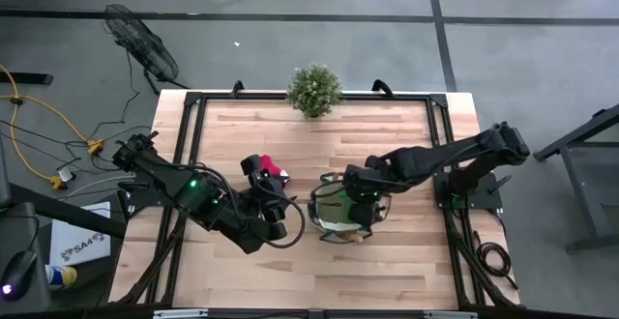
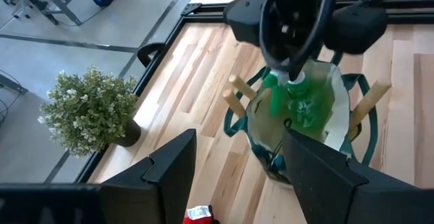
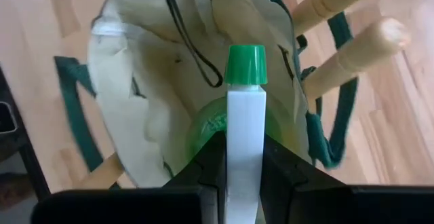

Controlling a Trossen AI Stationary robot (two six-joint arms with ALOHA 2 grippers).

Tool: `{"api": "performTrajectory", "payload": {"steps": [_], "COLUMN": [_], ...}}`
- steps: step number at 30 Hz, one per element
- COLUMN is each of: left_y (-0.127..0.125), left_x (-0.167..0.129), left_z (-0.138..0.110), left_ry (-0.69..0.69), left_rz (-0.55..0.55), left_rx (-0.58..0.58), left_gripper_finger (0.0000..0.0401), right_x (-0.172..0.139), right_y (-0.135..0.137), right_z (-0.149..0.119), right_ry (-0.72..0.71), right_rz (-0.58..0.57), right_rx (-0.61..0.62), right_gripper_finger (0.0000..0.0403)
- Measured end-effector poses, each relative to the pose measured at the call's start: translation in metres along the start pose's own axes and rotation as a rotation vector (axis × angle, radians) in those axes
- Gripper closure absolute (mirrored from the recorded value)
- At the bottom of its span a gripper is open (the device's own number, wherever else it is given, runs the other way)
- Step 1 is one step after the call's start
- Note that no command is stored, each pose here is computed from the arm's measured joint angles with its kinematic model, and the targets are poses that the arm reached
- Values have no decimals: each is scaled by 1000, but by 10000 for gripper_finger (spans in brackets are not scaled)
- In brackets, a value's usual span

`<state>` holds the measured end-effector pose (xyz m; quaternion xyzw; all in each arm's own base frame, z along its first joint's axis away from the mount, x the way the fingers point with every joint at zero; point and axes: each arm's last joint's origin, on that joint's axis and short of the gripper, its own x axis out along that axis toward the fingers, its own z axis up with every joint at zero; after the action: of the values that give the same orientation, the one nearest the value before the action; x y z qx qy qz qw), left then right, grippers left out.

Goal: Pick & Place Garden tools in Gardening bag
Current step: Put the spray bottle into the gardening bag

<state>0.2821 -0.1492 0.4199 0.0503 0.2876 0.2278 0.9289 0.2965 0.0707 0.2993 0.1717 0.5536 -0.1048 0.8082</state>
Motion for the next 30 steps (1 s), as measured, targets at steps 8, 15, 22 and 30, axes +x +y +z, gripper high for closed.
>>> {"api": "performTrajectory", "payload": {"steps": [8, 15, 22, 30], "left_y": [0, 0, 0, 0], "left_x": [0, 0, 0, 0], "left_z": [-1, -1, -1, -1], "left_ry": [9, 10, 10, 12], "left_rz": [-9, -10, -10, -12], "left_rx": [-16, -22, -33, -33], "left_gripper_finger": [189, 189, 189, 189], "right_x": [7, 7, 7, 7], "right_y": [-3, -8, -9, -8], "right_z": [1, -1, -1, -2], "right_ry": [33, 67, 70, 80], "right_rz": [-37, -70, -75, -61], "right_rx": [73, 115, 151, 150], "right_gripper_finger": [359, 357, 339, 335]}}
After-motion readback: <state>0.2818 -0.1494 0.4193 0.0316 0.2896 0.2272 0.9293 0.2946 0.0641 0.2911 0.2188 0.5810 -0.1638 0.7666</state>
